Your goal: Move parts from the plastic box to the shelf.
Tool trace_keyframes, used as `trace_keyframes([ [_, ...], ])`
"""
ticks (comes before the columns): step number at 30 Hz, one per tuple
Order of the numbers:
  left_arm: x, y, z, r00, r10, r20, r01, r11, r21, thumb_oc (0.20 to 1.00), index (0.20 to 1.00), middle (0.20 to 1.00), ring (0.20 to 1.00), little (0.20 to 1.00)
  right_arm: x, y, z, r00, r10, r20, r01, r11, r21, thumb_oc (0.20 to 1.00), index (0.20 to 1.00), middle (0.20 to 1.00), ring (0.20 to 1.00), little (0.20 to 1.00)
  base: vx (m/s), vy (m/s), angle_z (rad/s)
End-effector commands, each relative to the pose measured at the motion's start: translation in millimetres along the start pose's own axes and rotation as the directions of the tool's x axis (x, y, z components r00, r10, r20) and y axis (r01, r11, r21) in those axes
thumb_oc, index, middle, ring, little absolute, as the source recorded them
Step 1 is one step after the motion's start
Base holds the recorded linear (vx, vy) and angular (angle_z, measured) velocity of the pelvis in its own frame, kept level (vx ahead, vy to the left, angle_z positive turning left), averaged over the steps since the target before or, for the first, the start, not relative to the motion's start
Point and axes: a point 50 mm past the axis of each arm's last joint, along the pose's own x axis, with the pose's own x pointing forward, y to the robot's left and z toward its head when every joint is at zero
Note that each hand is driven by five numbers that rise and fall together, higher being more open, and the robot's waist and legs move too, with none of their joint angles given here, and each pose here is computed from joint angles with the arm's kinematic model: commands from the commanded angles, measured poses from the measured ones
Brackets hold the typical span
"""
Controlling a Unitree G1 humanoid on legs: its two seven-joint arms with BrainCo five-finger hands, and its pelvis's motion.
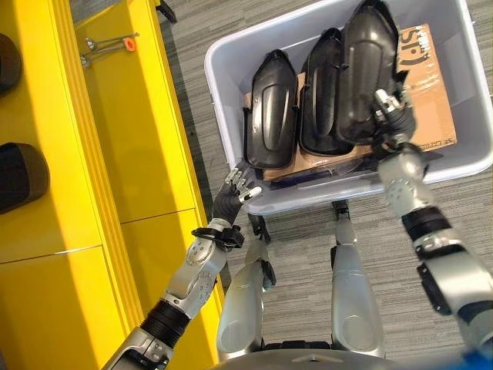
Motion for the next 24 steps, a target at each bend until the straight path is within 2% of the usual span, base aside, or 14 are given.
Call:
trace_keyframes([
  [1, 5.7, -8.0, 10.0, 0.998, -0.045, 0.036, 0.044, 0.999, 0.019, 1.0, 1.0, 1.0, 1.0, 1.0, 0.9, 0.8, -13.8, 0.998, -0.036, -0.057, 0.04, 0.996, 0.08, 1.0, 1.0, 1.0, 1.0, 1.0, 0.0, 0.0, 0.0],
  [8, 7.2, -8.2, 10.2, 0.999, -0.03, 0.039, 0.029, 0.999, 0.017, 1.0, 1.0, 1.0, 1.0, 1.0, -0.3, 4.1, -8.5, 0.998, -0.061, -0.009, 0.062, 0.989, 0.132, 1.0, 1.0, 1.0, 1.0, 1.0, 0.0, 0.001, 0.0],
  [9, 6.9, -7.2, 13.0, 0.998, -0.018, 0.056, 0.017, 1.0, 0.01, 1.0, 1.0, 1.0, 1.0, 1.0, -0.8, 12.5, 15.3, 0.994, -0.024, 0.105, 0.017, 0.997, 0.069, 1.0, 1.0, 1.0, 1.0, 1.0, 0.01, 0.031, 0.0],
  [12, 5.1, -5.3, 14.6, 0.998, -0.004, 0.068, 0.003, 1.0, 0.01, 1.0, 1.0, 1.0, 1.0, 1.0, -6.1, 15.5, 45.9, 0.967, 0.0, 0.255, 0.011, 0.999, -0.043, 1.0, 1.0, 1.0, 1.0, 1.0, 0.0, 0.0, 0.0],
  [13, 4.1, -3.7, 15.3, 0.997, 0.001, 0.073, -0.002, 1.0, 0.016, 1.0, 1.0, 1.0, 1.0, 1.0, -9.0, 16.4, 58.3, 0.949, 0.007, 0.316, 0.017, 0.997, -0.075, 1.0, 1.0, 1.0, 1.0, 1.0, 0.0, 0.0, 0.0],
  [14, 3.1, -1.7, 17.4, 0.996, 0.004, 0.084, -0.007, 0.999, 0.034, 1.0, 1.0, 1.0, 1.0, 1.0, -15.1, 19.9, 78.1, 0.906, 0.031, 0.422, 0.046, 0.984, -0.171, 1.0, 1.0, 1.0, 1.0, 1.0, 0.0, 0.0, 0.0],
  [19, 1.1, 2.9, 21.5, 0.994, 0.017, 0.105, -0.024, 0.998, 0.058, 1.0, 1.0, 1.0, 1.0, 1.0, -33.9, 27.4, 97.4, 0.832, 0.105, 0.545, 0.075, 0.952, -0.298, 1.0, 1.0, 1.0, 1.0, 1.0, 0.0, 0.0, 0.0],
  [24, -2.4, 6.8, 22.9, 0.993, 0.033, 0.116, -0.042, 0.997, 0.072, 1.0, 1.0, 1.0, 1.0, 1.0, -56.0, 34.0, 93.2, 0.805, 0.173, 0.567, 0.025, 0.946, -0.324, 1.0, 1.0, 1.0, 1.0, 1.0, 0.0, 0.002, -0.01],
])
